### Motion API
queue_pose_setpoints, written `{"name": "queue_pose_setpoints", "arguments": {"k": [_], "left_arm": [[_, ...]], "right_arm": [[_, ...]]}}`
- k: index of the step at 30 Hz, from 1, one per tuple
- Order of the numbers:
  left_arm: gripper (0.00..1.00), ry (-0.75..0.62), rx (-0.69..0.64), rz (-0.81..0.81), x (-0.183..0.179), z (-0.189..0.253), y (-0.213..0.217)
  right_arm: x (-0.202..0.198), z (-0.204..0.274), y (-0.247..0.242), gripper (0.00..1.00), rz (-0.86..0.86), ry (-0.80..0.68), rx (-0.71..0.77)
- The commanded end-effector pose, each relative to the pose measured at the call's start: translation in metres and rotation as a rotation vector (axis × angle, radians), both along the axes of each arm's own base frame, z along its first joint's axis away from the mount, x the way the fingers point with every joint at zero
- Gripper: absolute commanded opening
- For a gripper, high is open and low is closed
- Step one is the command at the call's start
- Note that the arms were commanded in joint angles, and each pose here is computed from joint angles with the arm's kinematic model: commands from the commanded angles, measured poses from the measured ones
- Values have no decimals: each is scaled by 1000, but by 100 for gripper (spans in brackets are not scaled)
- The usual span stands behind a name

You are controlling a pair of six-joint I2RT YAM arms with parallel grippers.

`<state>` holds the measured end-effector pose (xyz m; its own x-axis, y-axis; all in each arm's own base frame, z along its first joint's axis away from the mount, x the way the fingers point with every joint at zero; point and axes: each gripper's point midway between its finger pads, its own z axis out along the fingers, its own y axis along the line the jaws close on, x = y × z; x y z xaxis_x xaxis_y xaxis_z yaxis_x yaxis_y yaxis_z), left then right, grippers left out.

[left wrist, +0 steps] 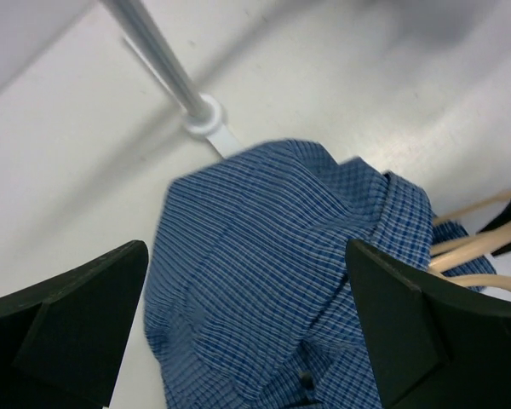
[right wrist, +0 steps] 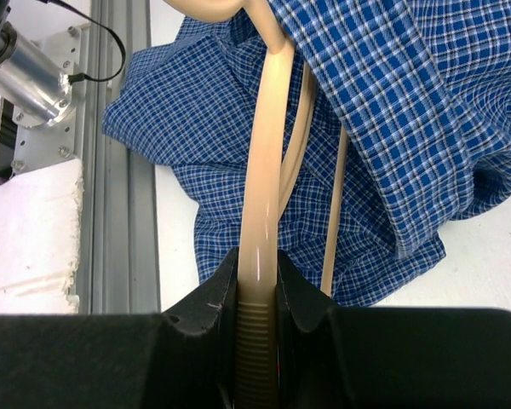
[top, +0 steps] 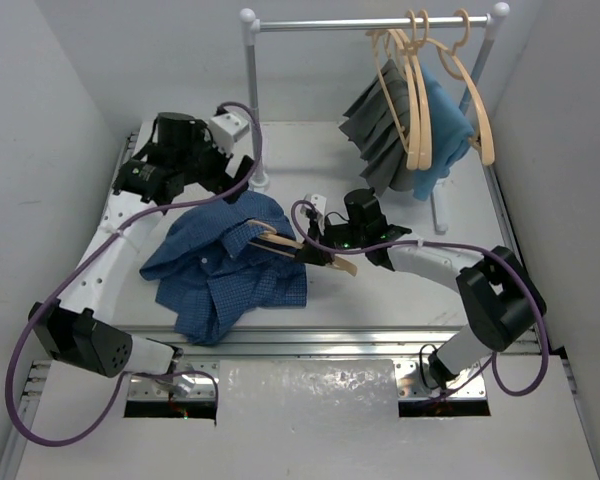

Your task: Place the shirt on the hanger

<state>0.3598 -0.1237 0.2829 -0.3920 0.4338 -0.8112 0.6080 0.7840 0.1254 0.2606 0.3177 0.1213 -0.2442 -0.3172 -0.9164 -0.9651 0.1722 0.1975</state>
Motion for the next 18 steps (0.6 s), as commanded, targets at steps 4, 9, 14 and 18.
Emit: {"name": "queue_pose_setpoints", "arguments": {"k": [4,9,14,18], "left_arm": [[100,-157,-20,105,3,50,58],[85,-126,249,-87,-51,-35,88],[80,-76,352,-81,-70,-110,104],[90,-85,421,-73,-55,-145,114]], "right_arm": [[21,27,12,0,7,-25,108],[32,39,9,0,-18,-25,125],[31,49,10,0,-11,-38,133],[32,53,11,0,-4,-44,138]]}}
